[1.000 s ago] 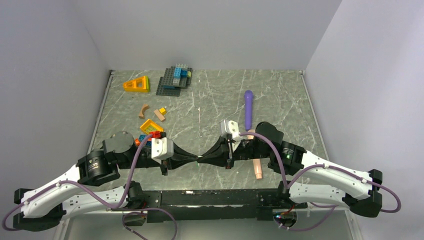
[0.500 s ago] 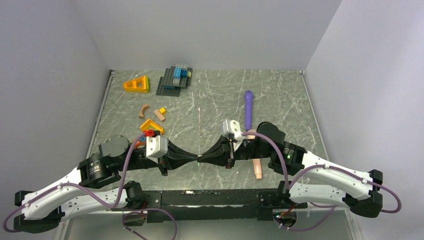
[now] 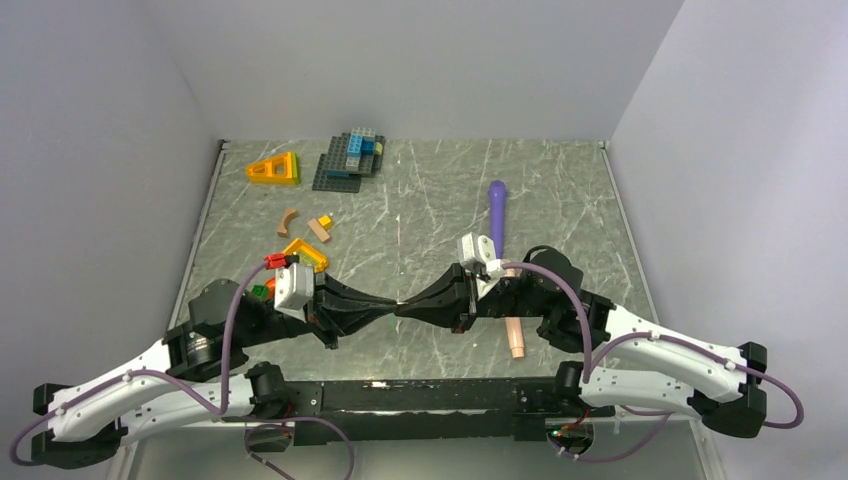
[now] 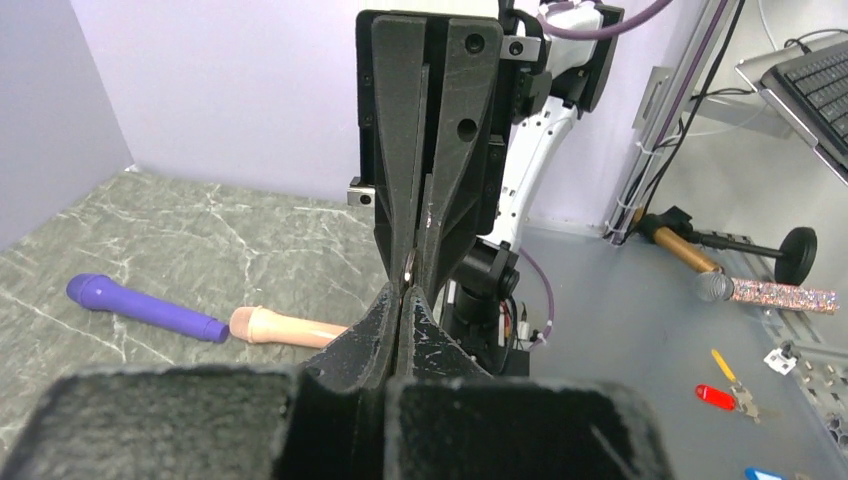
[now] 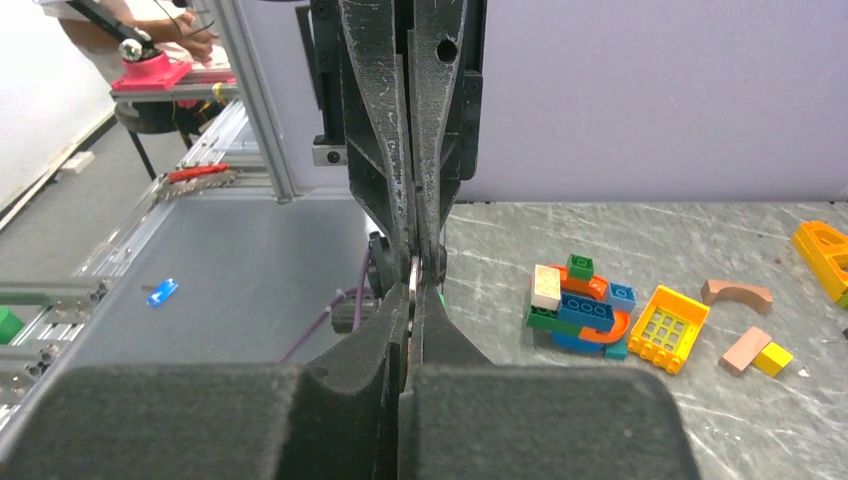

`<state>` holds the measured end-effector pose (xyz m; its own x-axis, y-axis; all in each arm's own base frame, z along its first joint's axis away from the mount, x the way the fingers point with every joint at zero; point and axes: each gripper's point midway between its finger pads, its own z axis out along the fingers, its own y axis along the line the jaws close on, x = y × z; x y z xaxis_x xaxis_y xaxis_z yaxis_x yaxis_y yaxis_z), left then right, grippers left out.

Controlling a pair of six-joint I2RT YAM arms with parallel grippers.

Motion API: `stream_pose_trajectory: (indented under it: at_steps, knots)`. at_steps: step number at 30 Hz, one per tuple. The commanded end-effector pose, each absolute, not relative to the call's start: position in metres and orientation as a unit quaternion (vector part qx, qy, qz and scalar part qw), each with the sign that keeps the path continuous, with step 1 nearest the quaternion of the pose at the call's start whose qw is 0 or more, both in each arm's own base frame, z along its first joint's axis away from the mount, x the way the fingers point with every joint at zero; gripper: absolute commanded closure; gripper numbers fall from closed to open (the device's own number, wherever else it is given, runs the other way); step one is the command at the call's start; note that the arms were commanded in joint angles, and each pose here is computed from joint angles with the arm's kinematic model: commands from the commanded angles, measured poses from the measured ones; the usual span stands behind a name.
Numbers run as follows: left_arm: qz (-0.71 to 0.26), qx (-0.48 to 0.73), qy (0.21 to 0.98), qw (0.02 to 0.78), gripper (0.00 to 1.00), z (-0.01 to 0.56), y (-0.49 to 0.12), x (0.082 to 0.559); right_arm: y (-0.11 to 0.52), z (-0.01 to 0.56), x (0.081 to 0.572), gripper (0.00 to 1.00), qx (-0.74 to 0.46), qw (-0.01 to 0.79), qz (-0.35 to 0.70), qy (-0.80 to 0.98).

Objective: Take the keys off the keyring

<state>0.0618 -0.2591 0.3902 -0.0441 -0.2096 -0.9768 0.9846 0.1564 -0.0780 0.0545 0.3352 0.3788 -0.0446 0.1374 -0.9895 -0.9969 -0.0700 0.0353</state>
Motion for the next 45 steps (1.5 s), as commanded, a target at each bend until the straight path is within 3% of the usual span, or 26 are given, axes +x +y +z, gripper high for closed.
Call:
stream_pose_trajectory:
  at_steps: [1,26,39,45]
  knots:
    - [-0.524,0.344,0.514,0.585,1.00,0.387,-0.257,0.073,0.327,0.421,0.049,1.00,-0.431,0.558,0.592,0.390]
    - [-0.564,0.227,0.457,0.650,1.00,0.422,-0.245,0.091,0.313,0.465,0.061,1.00,-0.318,0.635,0.633,0.308]
    - [-0.589,0.127,0.430,0.672,1.00,0.451,-0.235,0.110,0.307,0.508,0.060,1.00,-0.278,0.667,0.650,0.237]
    - [-0.604,0.025,0.424,0.674,1.00,0.442,-0.217,0.129,0.293,0.519,0.062,1.00,-0.250,0.689,0.646,0.212]
